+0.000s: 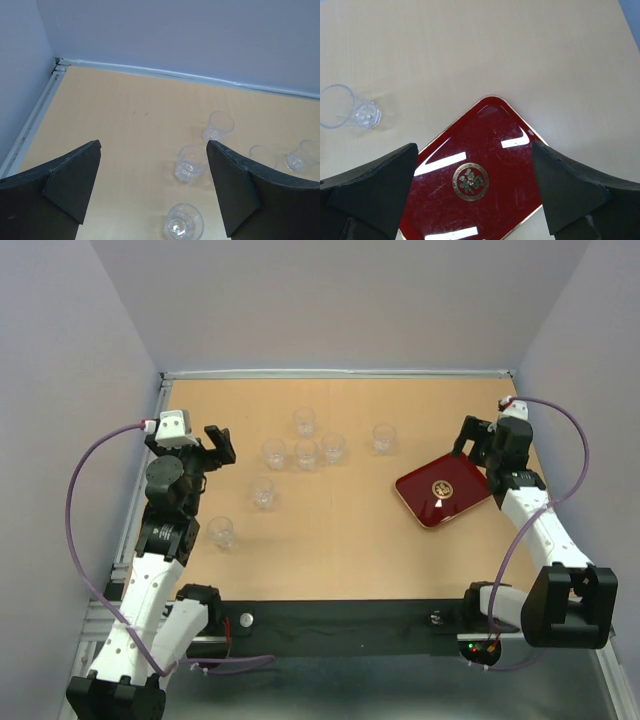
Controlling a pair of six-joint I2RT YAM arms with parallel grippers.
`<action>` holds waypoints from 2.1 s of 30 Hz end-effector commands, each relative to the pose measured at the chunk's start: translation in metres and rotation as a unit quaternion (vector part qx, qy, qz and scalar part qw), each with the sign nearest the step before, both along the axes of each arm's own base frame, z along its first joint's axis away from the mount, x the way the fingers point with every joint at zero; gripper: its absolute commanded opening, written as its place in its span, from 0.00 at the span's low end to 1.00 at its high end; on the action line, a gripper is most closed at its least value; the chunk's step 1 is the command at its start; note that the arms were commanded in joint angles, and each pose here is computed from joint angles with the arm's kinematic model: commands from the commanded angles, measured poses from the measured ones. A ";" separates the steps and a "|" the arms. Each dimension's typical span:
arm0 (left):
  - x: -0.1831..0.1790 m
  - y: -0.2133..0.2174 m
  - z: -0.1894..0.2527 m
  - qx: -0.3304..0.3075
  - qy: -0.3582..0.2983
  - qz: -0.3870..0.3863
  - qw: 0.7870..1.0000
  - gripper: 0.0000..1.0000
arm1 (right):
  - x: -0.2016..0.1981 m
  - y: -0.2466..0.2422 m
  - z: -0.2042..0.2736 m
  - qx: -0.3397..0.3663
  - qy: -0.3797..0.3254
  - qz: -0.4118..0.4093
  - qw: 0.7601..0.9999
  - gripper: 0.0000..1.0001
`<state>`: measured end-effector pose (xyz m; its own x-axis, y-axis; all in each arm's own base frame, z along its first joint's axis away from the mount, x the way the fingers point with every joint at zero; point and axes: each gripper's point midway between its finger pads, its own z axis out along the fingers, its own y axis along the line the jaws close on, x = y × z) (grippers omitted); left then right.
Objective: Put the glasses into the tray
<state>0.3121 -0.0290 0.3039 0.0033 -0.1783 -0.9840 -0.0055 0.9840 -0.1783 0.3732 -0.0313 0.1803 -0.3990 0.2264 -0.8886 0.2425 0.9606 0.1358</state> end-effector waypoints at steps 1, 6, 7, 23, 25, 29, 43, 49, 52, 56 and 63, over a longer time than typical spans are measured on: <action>0.000 -0.005 0.012 -0.003 -0.023 -0.013 1.000 0.99 | 0.017 0.020 0.054 -0.016 -0.071 0.082 0.994 1.00; 0.001 -0.008 0.012 -0.005 -0.022 -0.021 1.000 0.99 | 0.007 0.077 0.064 -0.119 -0.084 0.337 0.930 1.00; 0.001 -0.008 0.012 -0.006 -0.023 -0.021 1.000 0.99 | 0.006 0.080 0.064 -0.121 -0.084 0.344 0.927 1.00; -0.001 -0.013 0.015 -0.007 -0.029 -0.035 0.999 0.98 | 0.094 0.171 0.013 0.118 0.072 0.384 0.913 1.00; -0.002 -0.013 0.016 -0.007 -0.030 -0.034 0.999 0.98 | 0.102 0.171 0.003 0.108 0.086 0.363 0.922 1.00; -0.001 -0.014 0.014 -0.007 -0.027 -0.039 0.999 0.98 | 0.118 0.165 -0.012 0.088 0.100 0.337 0.932 0.95; -0.001 -0.020 0.017 -0.010 -0.030 -0.054 0.998 0.98 | 0.135 0.166 -0.068 0.071 0.160 0.329 0.928 0.48; -0.001 -0.020 0.016 -0.010 -0.029 -0.055 0.998 0.98 | 0.134 0.170 -0.084 0.063 0.179 0.329 0.925 0.31; -0.002 -0.020 0.018 -0.009 -0.032 -0.055 0.998 0.98 | 0.135 0.165 -0.090 0.052 0.188 0.316 0.929 0.12; -0.002 -0.020 0.018 -0.010 -0.032 -0.055 0.998 0.98 | 0.136 0.158 -0.083 0.025 0.179 0.320 0.930 0.00; -0.003 -0.020 0.019 -0.010 -0.034 -0.055 0.998 0.98 | 0.116 0.151 -0.038 -0.031 0.133 0.354 0.925 0.01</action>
